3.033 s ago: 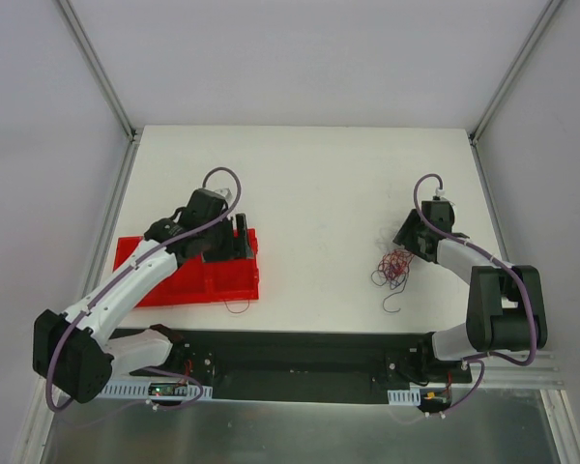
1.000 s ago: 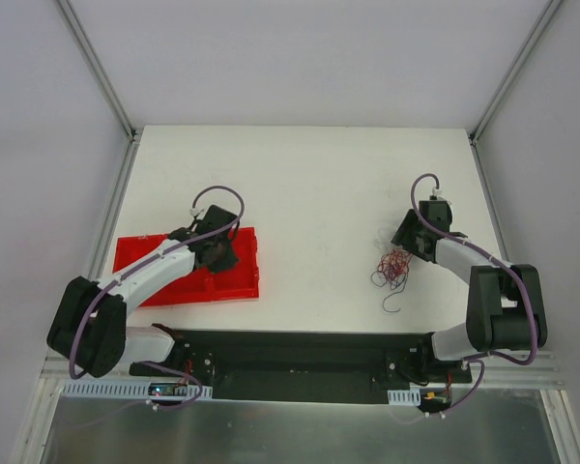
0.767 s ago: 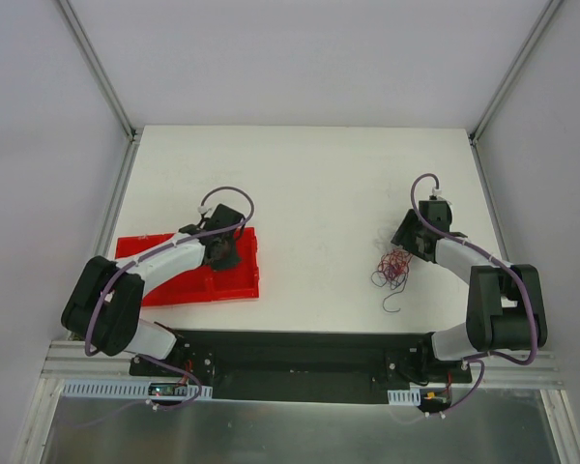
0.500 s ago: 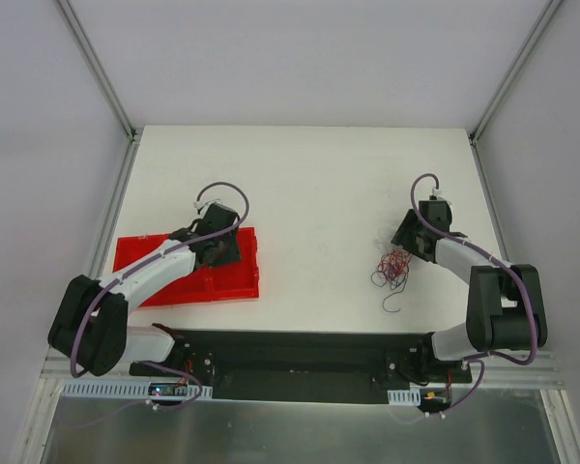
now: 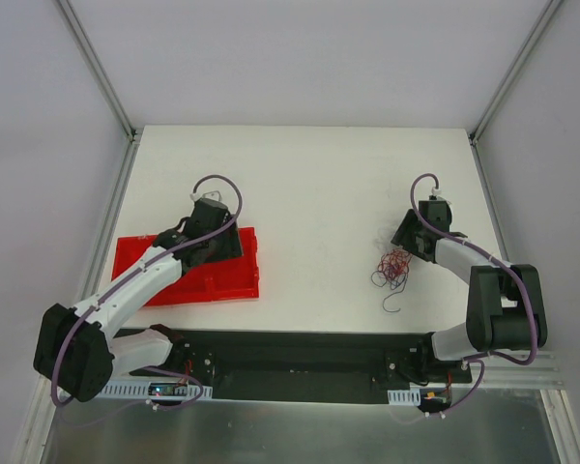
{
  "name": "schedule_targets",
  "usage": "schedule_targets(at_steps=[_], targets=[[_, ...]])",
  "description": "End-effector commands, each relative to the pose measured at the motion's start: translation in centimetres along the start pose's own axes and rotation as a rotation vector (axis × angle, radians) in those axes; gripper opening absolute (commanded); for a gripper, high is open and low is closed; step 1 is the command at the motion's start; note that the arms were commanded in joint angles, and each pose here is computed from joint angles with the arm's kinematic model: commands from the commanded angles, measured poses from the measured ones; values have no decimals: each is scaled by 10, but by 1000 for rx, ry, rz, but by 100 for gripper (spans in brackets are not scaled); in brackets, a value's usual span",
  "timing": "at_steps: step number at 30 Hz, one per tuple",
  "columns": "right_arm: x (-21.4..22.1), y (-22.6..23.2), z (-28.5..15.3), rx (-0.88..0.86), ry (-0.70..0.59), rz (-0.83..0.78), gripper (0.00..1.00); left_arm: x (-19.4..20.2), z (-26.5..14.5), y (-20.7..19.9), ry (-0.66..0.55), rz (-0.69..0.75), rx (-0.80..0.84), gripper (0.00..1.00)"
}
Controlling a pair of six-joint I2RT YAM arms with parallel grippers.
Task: Untangle the cables
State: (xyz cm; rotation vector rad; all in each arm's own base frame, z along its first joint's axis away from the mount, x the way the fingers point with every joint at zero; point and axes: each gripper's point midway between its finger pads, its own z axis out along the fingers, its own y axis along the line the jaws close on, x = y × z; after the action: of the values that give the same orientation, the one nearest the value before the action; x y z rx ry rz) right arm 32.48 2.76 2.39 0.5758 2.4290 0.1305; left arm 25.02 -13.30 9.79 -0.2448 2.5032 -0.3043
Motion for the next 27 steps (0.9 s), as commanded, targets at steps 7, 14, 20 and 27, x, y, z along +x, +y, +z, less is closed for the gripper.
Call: schedule_targets(at_steps=[7,14,20,27], targets=[[-1,4,-1,0,13,-19,63,-22,12,-1,-3,106,-50,35],[-1,4,-2,3,13,-21,63,-13,44,4,51,124,-106,16],[-1,4,-2,4,11,-22,63,-24,22,-5,-26,94,-36,39],[-2,4,0,10,18,-24,63,2,-20,5,49,-59,-41,55]])
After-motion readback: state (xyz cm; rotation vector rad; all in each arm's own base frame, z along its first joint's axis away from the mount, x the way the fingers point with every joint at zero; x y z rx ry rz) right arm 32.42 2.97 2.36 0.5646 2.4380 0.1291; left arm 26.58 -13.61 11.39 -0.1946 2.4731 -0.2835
